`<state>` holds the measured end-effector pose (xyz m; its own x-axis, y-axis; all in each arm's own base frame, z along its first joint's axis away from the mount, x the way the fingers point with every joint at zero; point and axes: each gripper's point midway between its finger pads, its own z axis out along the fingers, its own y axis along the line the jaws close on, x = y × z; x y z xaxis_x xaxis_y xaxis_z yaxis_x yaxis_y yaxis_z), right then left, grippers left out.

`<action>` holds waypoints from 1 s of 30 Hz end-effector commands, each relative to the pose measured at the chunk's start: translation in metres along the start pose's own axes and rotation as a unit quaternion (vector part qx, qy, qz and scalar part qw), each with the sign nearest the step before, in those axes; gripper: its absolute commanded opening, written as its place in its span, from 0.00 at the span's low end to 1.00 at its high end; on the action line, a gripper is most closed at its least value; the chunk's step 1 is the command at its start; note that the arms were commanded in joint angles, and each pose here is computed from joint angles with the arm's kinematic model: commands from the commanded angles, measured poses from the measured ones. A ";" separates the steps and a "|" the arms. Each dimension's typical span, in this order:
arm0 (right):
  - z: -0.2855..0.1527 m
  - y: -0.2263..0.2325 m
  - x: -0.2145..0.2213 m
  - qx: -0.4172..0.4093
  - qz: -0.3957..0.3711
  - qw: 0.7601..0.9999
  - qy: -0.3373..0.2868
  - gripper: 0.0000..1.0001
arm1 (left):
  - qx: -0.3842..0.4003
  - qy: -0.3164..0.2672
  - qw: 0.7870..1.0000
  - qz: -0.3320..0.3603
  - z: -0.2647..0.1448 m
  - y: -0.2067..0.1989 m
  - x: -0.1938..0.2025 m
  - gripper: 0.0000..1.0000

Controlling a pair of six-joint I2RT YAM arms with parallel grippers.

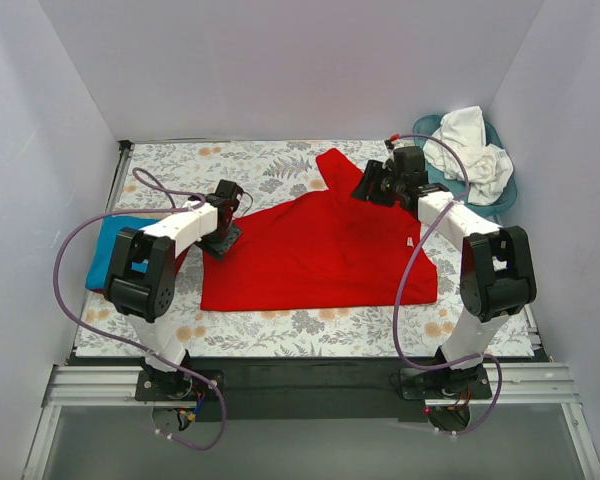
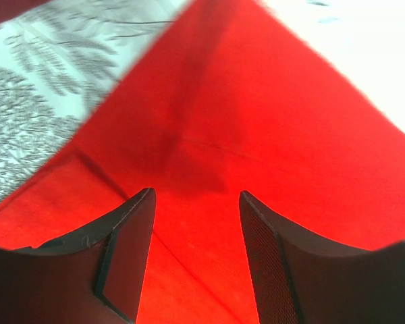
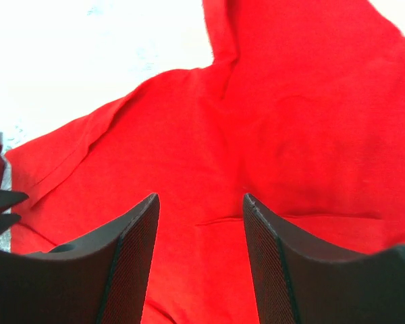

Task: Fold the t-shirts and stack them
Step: Fold the tshirt

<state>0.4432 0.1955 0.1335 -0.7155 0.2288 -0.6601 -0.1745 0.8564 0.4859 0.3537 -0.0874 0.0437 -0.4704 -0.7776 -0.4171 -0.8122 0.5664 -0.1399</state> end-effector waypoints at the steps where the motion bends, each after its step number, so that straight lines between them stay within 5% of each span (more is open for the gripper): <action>1: -0.012 0.002 -0.017 -0.009 -0.005 1.000 -0.008 0.59 | -0.048 -0.013 0.998 -0.047 0.008 0.012 -0.009 0.51; 28: -0.003 -0.023 -0.004 0.002 0.016 1.000 0.016 0.54 | -0.007 0.041 0.997 -0.067 0.024 -0.011 -0.024 0.43; 30: -0.003 -0.023 -0.004 0.004 0.017 1.000 0.016 0.54 | 0.000 0.044 0.997 -0.068 0.024 -0.014 -0.023 0.35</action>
<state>0.4413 0.1726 0.1155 -0.7617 0.2429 -0.6008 -0.1226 0.8564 0.5016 0.3709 -0.0671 0.0241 -0.3923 -0.8645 -0.3143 -0.8804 0.4518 -0.1439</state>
